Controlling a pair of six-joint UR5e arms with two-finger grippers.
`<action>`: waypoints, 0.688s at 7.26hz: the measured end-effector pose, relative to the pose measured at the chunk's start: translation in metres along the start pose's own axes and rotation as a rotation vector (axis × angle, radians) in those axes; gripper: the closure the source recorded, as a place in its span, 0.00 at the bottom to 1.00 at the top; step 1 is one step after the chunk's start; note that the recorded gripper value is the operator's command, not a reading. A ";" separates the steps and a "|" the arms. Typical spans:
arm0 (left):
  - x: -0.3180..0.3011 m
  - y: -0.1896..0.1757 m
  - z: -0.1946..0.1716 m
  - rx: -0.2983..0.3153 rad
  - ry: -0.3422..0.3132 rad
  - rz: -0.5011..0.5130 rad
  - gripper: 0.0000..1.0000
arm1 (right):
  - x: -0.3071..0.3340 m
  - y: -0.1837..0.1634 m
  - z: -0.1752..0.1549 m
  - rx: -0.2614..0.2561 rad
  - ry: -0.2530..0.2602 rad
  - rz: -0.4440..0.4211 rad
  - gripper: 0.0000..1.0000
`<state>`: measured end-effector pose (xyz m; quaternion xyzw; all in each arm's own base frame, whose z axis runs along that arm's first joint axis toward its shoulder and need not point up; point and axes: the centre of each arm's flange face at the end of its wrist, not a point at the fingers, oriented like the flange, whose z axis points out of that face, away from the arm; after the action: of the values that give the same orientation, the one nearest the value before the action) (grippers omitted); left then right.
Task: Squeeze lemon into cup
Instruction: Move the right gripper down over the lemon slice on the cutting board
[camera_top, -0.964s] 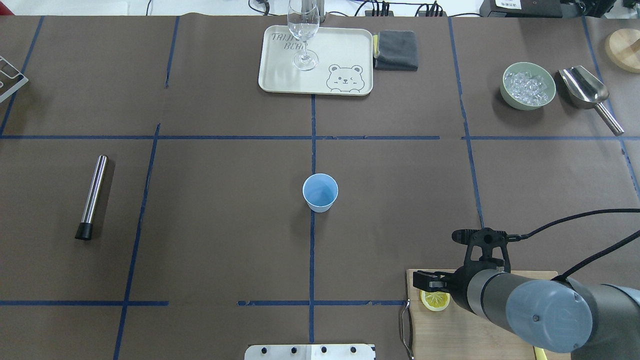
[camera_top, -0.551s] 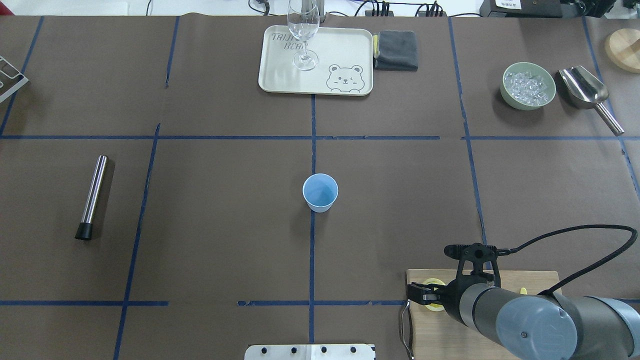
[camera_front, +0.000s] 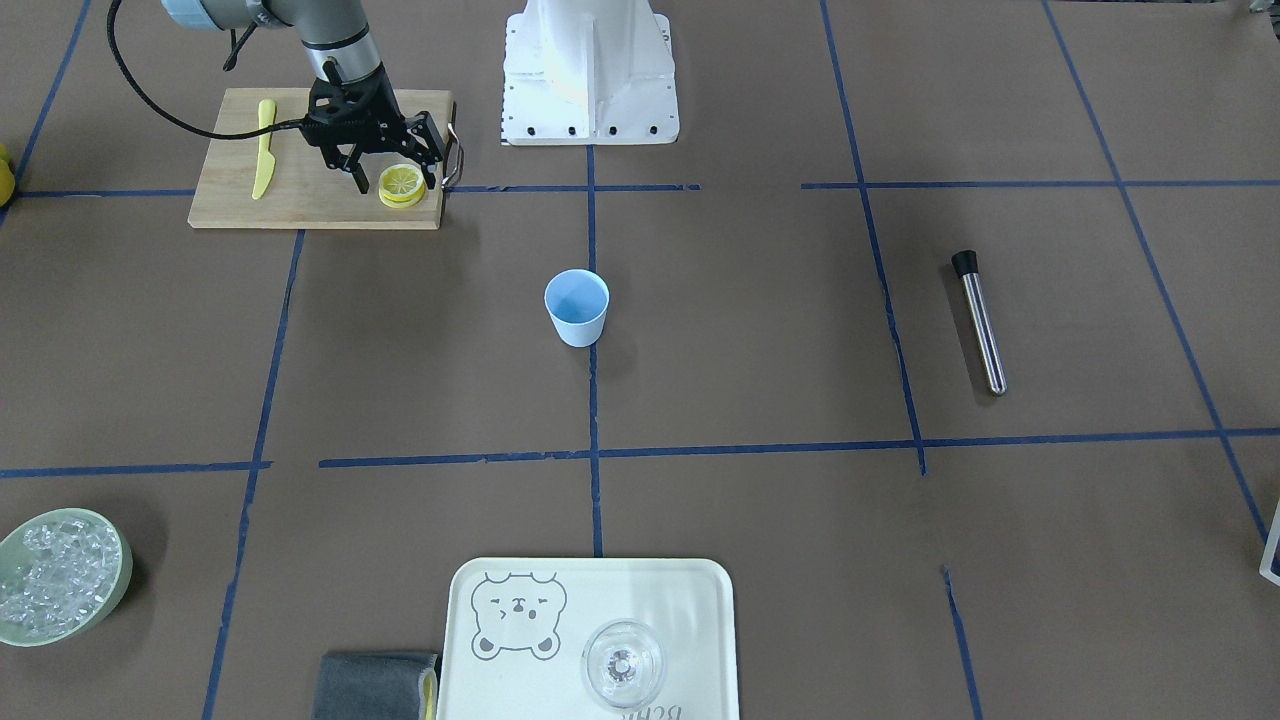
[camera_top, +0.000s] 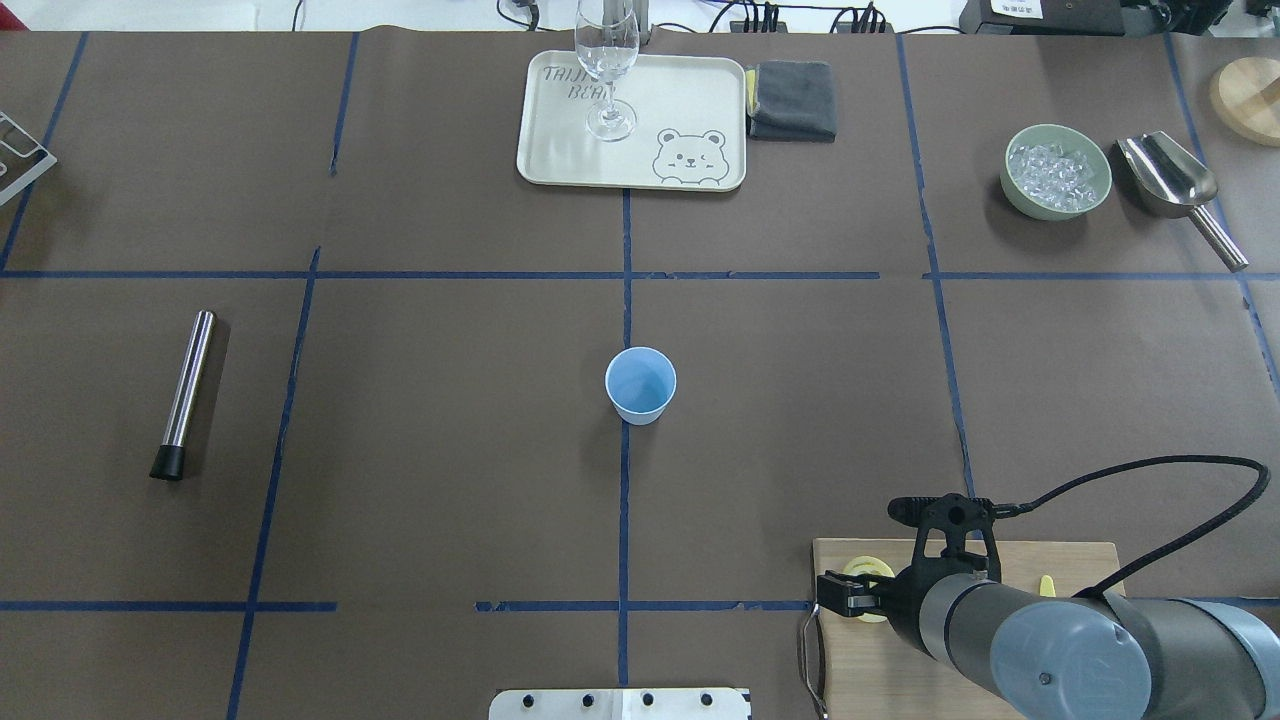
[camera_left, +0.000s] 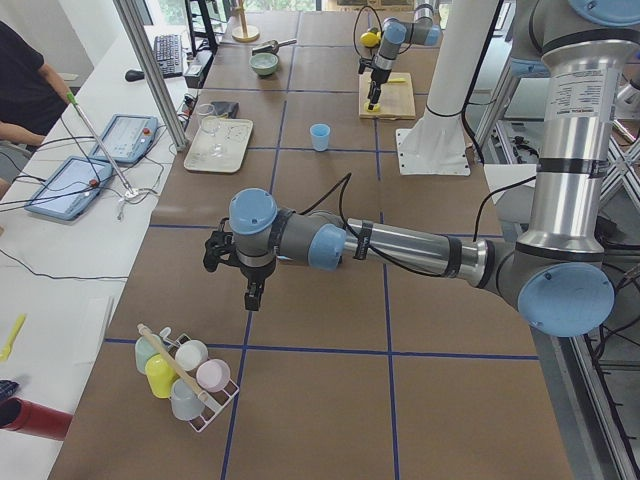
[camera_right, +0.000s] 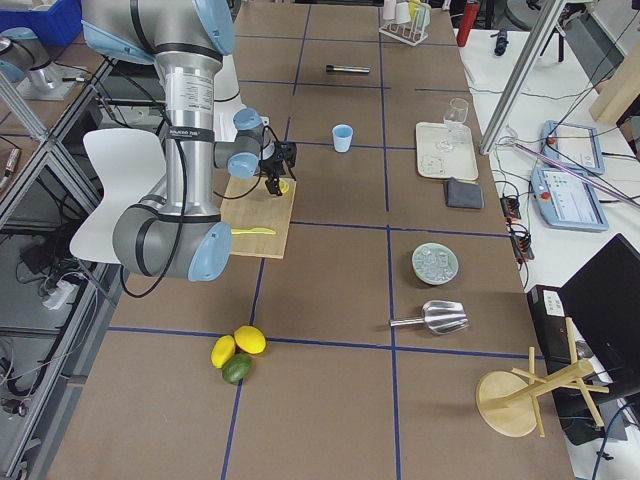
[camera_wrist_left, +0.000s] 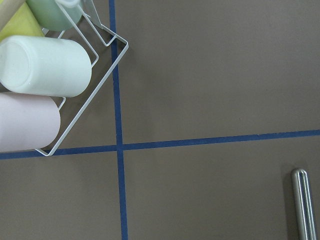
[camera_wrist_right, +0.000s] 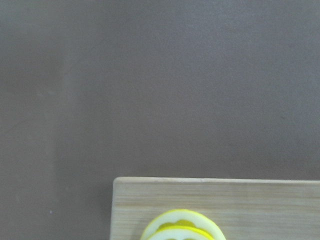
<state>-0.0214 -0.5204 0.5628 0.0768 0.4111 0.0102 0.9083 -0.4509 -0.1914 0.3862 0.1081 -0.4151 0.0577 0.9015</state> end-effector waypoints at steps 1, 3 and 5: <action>-0.001 0.000 0.001 -0.001 0.000 0.001 0.00 | -0.001 0.002 0.000 -0.002 0.001 -0.003 0.00; -0.002 0.000 0.002 -0.003 -0.001 0.001 0.00 | 0.000 0.005 0.001 -0.007 0.005 -0.009 0.00; -0.002 0.000 0.002 -0.004 -0.001 0.001 0.00 | 0.000 0.006 0.002 -0.009 0.007 -0.011 0.00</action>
<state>-0.0213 -0.5207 0.5660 0.0751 0.4107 0.0114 0.9086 -0.4536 -0.1855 0.3883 0.1061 -0.4116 0.0513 0.9037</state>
